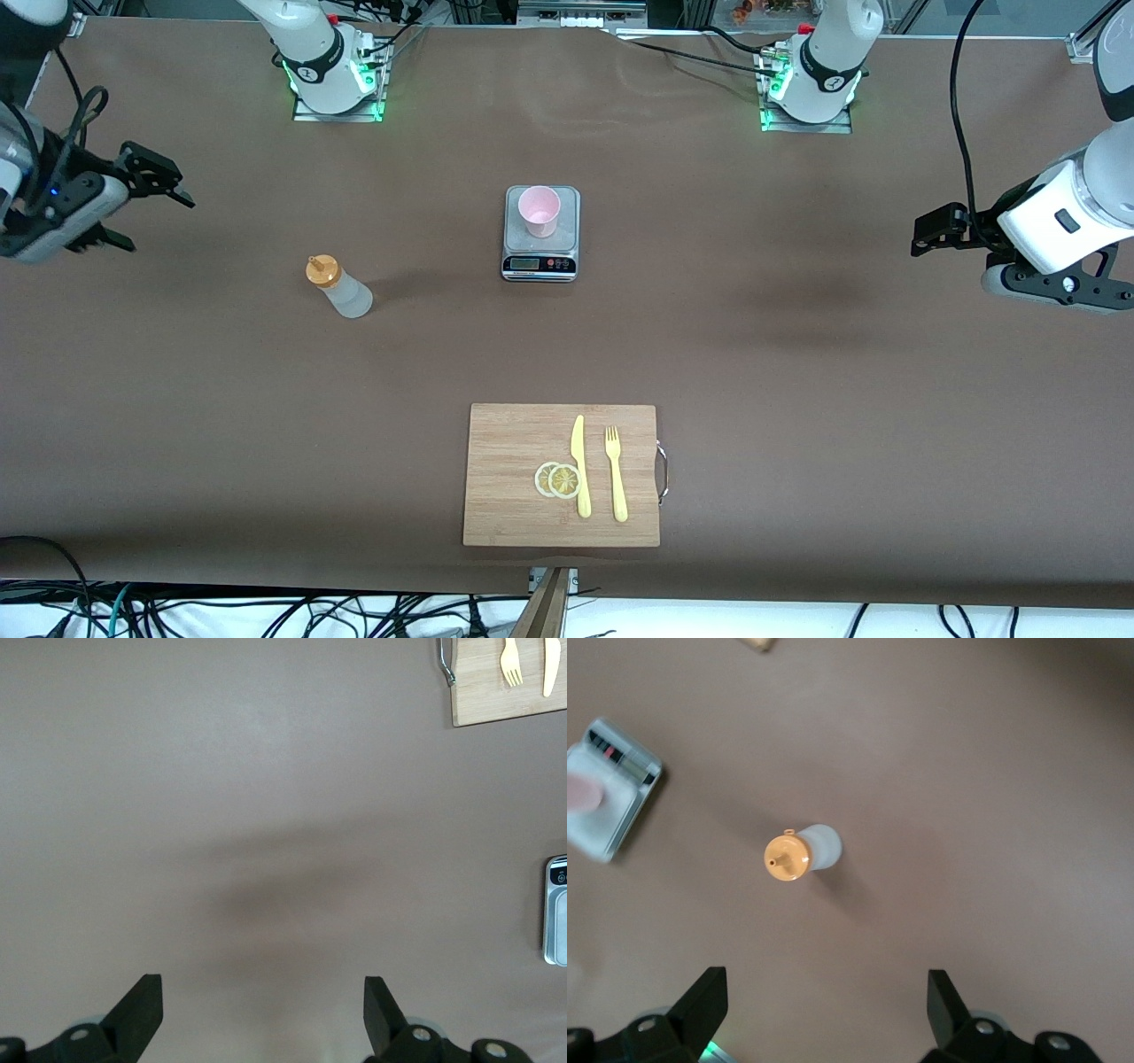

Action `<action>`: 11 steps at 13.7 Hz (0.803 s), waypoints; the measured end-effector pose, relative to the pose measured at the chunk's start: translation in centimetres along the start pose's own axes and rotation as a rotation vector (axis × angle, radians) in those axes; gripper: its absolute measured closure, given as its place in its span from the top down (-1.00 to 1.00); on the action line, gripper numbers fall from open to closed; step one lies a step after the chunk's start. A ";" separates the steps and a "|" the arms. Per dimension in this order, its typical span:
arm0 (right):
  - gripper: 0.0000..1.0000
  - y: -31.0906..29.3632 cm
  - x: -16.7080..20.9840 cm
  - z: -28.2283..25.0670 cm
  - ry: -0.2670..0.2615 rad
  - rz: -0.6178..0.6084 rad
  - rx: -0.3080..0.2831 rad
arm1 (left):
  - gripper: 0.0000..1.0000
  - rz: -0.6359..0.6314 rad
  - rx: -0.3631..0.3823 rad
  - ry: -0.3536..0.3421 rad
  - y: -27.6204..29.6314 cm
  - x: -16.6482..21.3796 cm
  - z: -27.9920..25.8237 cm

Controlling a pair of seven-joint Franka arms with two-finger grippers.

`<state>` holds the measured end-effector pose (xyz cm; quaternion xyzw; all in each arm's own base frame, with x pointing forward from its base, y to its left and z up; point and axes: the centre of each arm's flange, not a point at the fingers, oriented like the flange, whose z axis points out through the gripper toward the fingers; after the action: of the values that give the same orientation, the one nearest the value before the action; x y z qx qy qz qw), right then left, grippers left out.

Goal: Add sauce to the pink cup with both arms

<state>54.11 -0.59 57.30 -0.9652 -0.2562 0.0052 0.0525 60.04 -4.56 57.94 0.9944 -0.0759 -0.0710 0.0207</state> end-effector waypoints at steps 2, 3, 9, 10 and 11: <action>1.00 -0.9 -0.5 -1.5 0.000 0.172 -0.058 | 1.00 0.000 0.000 0.001 0.0 0.0 0.0; 1.00 -1.1 -0.7 -2.0 -0.001 0.229 -0.090 | 1.00 0.000 0.000 0.001 0.0 0.0 0.0; 1.00 -0.3 -0.9 -2.8 0.026 0.344 -0.153 | 1.00 0.000 0.000 0.001 0.0 0.0 0.0; 1.00 -0.4 -0.9 -3.0 0.033 0.381 -0.153 | 1.00 0.001 0.000 0.001 0.0 0.0 0.0; 1.00 -0.5 -0.8 -3.2 0.041 0.417 -0.154 | 1.00 0.001 0.000 0.001 0.0 0.0 0.0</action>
<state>53.28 -0.87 60.56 -0.9983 -0.0498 -0.0234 -0.0185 60.07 -4.59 57.98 0.9944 -0.0763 -0.0704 0.0207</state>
